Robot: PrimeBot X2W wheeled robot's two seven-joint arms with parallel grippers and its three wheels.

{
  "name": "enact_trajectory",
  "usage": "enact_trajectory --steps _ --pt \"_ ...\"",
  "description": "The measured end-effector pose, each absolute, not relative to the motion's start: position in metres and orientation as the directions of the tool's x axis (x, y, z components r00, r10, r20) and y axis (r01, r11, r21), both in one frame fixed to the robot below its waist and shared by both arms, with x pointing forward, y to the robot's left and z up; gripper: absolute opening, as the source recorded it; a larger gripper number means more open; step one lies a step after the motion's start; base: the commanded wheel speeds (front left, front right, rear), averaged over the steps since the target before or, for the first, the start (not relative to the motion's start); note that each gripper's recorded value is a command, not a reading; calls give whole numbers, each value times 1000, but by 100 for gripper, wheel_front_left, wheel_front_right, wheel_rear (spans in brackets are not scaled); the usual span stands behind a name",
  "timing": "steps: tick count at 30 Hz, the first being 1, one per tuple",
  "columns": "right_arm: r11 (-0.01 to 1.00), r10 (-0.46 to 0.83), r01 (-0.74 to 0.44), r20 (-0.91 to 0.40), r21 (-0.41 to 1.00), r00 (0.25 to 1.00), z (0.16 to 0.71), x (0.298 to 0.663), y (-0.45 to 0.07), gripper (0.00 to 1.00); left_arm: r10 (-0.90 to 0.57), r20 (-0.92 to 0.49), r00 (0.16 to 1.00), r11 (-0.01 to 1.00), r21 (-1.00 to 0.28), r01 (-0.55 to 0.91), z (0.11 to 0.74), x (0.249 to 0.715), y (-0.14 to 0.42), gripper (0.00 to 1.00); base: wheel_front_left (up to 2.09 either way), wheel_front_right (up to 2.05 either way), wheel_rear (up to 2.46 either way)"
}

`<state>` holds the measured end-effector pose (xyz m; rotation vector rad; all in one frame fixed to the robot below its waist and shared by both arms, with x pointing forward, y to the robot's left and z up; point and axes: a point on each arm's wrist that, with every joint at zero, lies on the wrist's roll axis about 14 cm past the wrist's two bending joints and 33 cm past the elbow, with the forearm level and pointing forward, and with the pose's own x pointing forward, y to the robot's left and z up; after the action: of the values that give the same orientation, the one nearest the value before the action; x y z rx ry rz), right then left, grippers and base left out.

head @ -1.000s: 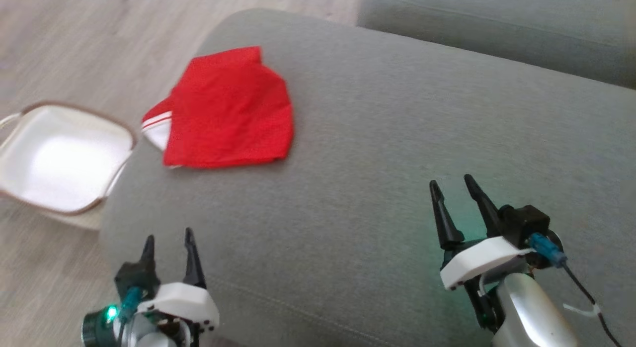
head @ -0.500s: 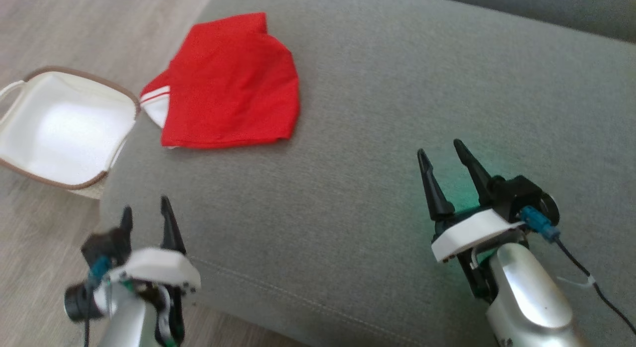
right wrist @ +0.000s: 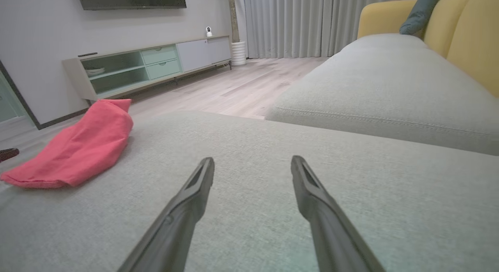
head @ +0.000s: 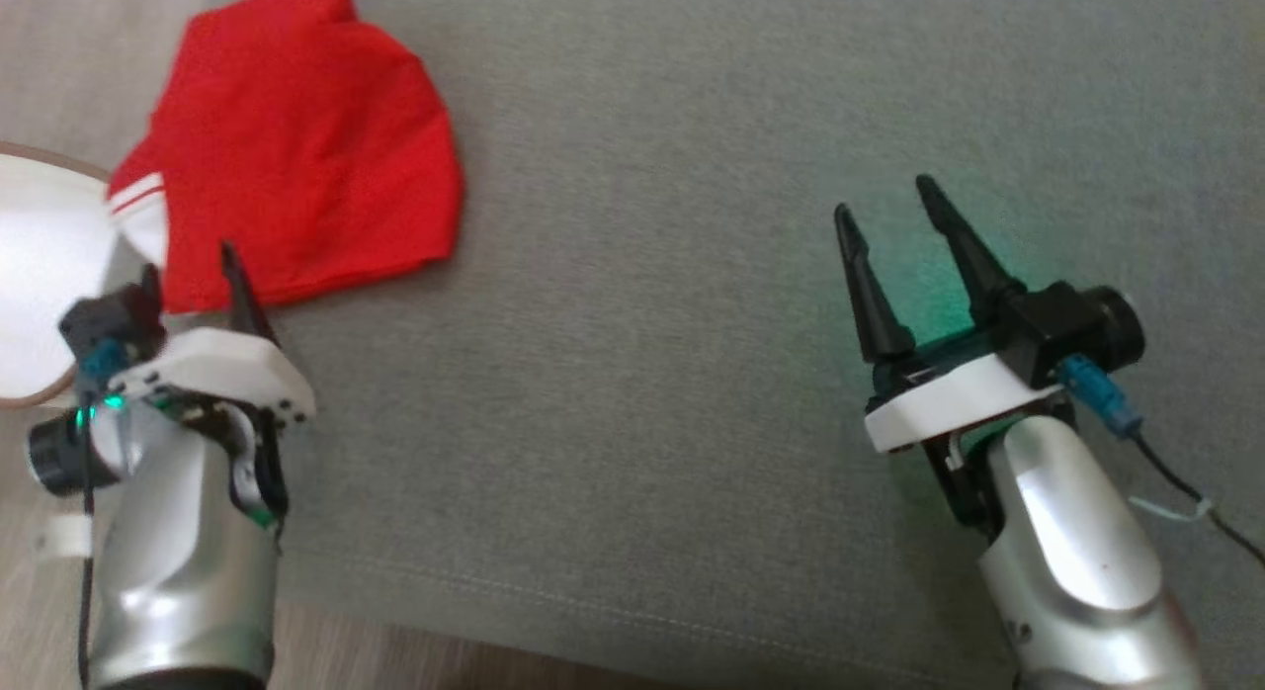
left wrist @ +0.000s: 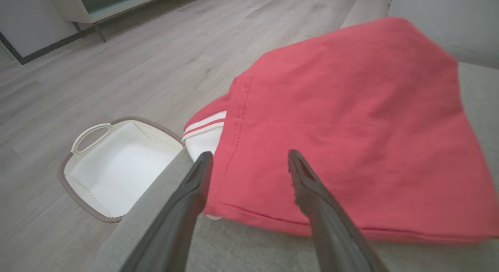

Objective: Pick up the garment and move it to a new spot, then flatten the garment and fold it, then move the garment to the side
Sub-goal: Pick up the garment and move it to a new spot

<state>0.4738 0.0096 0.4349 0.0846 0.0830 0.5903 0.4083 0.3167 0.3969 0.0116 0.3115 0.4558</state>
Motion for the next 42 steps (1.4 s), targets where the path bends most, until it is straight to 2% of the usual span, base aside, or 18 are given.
enact_trajectory --steps 11,12,13,14,20,24,29,33,36,42 --pt "888 460 -454 -93 74 883 417 487 -40 100 442 -455 773 896 180 -406 343 436 320 100 0 0 0" --pt "893 450 -445 -96 72 888 415 488 -45 100 440 -460 771 897 185 -402 342 440 321 68 0 0 0" --pt "896 443 -438 -99 69 891 415 489 -48 100 438 -466 769 898 185 -399 341 443 320 6 0 0 0" --pt "899 438 -433 -99 67 893 415 489 -50 100 434 -470 769 900 184 -395 340 445 319 0 0 0 0" --pt "905 425 -421 -82 57 902 427 487 -54 100 396 -419 817 918 166 -360 363 456 316 0 0 0 0" --pt "907 419 -414 -69 74 905 438 482 -52 100 347 -246 905 935 169 -313 423 484 314 0 0 0 0" --pt "914 402 -398 -42 82 915 456 473 -58 100 243 -63 968 957 180 -228 490 503 290 0 0 0 0" --pt "925 367 -364 -9 107 930 474 465 -71 100 112 32 993 979 169 -116 522 515 241 0 0 0 0" --pt "938 329 -328 11 113 944 484 458 -86 100 -13 84 996 991 136 1 537 525 184 0 0 0 0" --pt "968 221 -223 34 111 975 497 442 -130 100 -283 115 952 958 81 275 544 529 65 0 0 0 0"
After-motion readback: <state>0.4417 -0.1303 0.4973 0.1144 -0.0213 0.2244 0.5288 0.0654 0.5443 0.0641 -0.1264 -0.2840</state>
